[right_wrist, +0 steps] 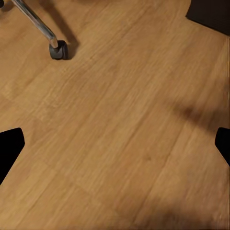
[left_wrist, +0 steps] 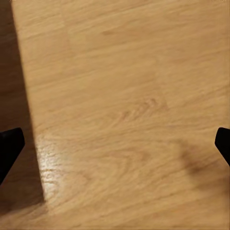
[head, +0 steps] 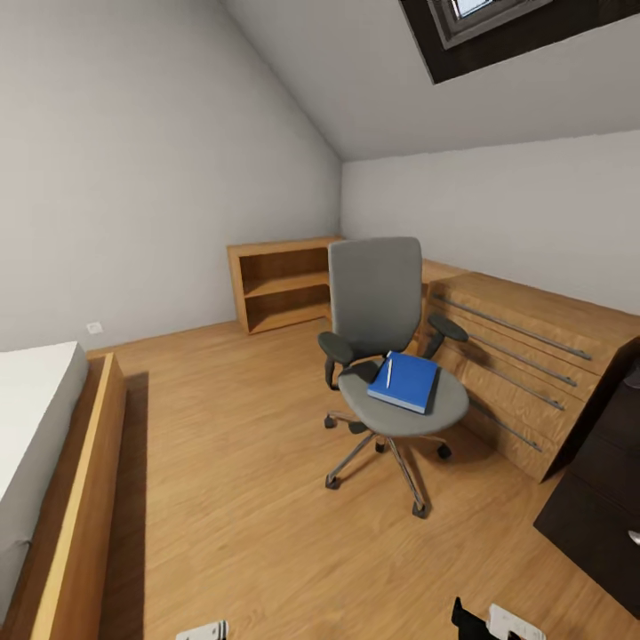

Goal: In the bedroom, organize the workspace by keeping the computer under the desk, ensuring the monitor is on the desk, placing the keyboard on the desk next to the monitor, placing the mouse on the desk next to the keyboard, moving the folder from the swivel chair onto the desk next to the mouse, stacking the notebook on top of the folder with the pen on top of the notebook, and positioning the swivel chair next to the desk.

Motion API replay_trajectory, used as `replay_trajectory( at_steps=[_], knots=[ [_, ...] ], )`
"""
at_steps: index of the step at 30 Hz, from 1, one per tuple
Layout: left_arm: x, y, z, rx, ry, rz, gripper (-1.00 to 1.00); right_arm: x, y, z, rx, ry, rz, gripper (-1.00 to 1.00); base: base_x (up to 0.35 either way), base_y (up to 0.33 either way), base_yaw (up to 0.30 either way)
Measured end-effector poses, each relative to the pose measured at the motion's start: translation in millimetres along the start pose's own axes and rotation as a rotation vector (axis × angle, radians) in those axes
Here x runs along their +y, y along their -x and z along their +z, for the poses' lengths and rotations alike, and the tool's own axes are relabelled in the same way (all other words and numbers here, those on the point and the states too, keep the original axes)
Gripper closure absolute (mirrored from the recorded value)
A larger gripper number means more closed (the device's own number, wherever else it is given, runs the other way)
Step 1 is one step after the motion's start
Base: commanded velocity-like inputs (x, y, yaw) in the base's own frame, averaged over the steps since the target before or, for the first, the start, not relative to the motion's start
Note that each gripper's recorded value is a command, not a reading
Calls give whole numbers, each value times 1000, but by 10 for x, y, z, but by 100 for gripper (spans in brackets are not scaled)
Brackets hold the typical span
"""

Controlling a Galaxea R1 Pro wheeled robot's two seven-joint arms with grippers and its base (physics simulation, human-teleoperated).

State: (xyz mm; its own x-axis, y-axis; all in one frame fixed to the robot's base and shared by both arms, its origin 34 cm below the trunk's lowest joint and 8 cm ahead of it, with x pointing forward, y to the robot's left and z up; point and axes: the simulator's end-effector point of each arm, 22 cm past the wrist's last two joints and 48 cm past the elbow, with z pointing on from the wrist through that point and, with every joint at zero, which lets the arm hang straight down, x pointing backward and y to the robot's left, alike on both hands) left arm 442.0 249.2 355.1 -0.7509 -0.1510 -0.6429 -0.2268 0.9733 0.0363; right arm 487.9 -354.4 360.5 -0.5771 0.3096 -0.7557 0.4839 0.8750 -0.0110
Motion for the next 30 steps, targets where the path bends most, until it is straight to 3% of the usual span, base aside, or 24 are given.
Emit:
replay_trajectory(
  at_steps=[13,30],
  knots=[
    [19,216,-174,-2,3,-1,-100,62,231,-159,-3,2,-10,-100,0,0,-24],
    [49,500,-401,-5,12,1,-100,107,526,-352,-2,9,-13,-100,0,0,-273]
  ],
)
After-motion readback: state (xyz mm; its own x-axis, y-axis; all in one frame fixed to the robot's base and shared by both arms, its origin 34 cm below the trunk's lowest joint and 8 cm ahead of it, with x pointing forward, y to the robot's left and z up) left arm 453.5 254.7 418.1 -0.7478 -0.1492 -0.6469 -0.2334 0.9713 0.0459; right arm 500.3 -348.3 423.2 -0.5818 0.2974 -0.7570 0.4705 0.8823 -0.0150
